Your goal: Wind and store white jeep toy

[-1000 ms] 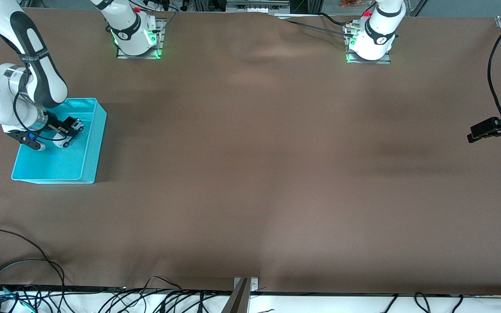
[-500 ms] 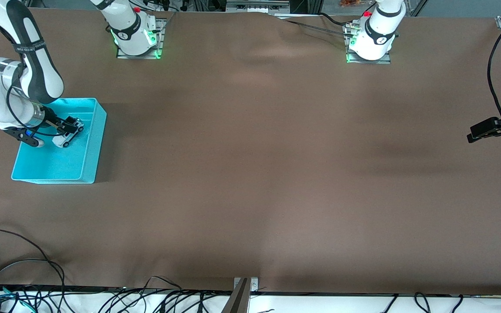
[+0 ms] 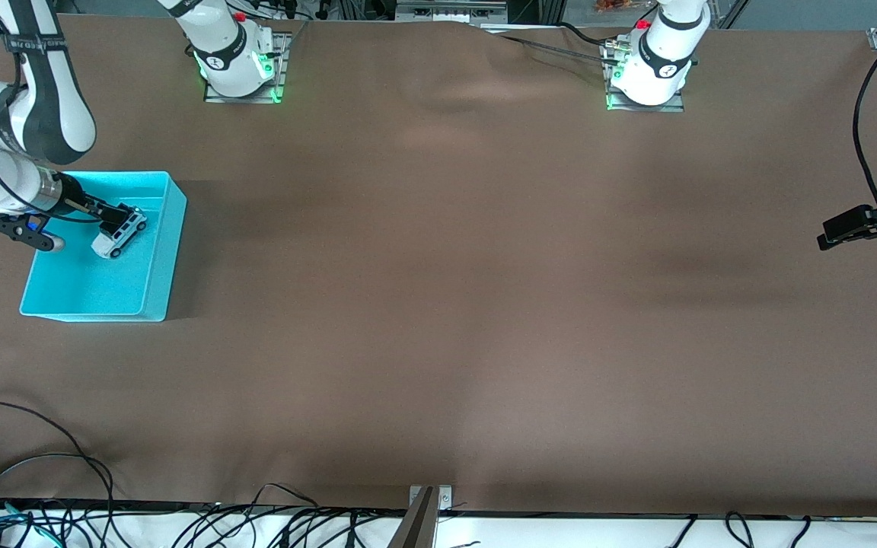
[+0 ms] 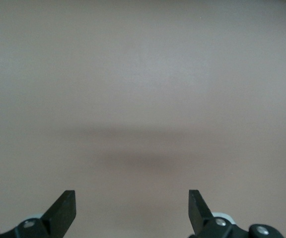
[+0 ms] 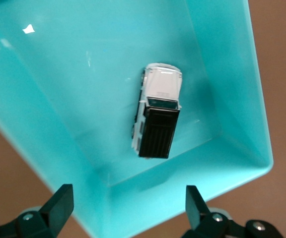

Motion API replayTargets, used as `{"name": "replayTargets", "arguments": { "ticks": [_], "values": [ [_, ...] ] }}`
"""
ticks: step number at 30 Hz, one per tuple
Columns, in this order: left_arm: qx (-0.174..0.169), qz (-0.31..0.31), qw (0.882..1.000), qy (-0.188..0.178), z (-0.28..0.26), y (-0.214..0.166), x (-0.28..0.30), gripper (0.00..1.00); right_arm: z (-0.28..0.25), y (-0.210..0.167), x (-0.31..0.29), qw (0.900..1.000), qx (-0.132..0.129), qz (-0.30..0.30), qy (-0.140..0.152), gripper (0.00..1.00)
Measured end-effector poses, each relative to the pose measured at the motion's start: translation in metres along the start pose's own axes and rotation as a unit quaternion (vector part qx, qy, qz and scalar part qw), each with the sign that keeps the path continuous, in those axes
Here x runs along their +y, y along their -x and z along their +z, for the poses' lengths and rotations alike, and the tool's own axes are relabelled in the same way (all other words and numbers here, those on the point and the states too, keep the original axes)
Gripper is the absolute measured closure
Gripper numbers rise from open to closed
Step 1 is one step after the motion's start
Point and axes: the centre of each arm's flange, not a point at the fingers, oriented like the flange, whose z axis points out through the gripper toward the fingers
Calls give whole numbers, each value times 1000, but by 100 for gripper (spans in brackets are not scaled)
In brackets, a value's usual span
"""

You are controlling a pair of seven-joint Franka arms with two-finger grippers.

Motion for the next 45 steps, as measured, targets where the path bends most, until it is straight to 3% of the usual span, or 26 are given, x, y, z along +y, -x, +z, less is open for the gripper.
{"name": "replayTargets", "arguments": {
  "ticks": [9, 20, 28, 45],
  "values": [
    [0, 0, 1000, 0, 0, 0, 0, 0, -62, 13, -26, 999, 39, 7, -3, 0],
    [0, 0, 1000, 0, 0, 0, 0, 0, -118, 35, -59, 998, 50, -12, -29, 0],
    [0, 0, 1000, 0, 0, 0, 0, 0, -161, 38, -76, 995, 64, -34, -67, 0],
    [-2, 0, 1000, 0, 1, 0, 0, 0, -245, 70, -118, 990, 69, -108, -61, 0]
  ]
}}
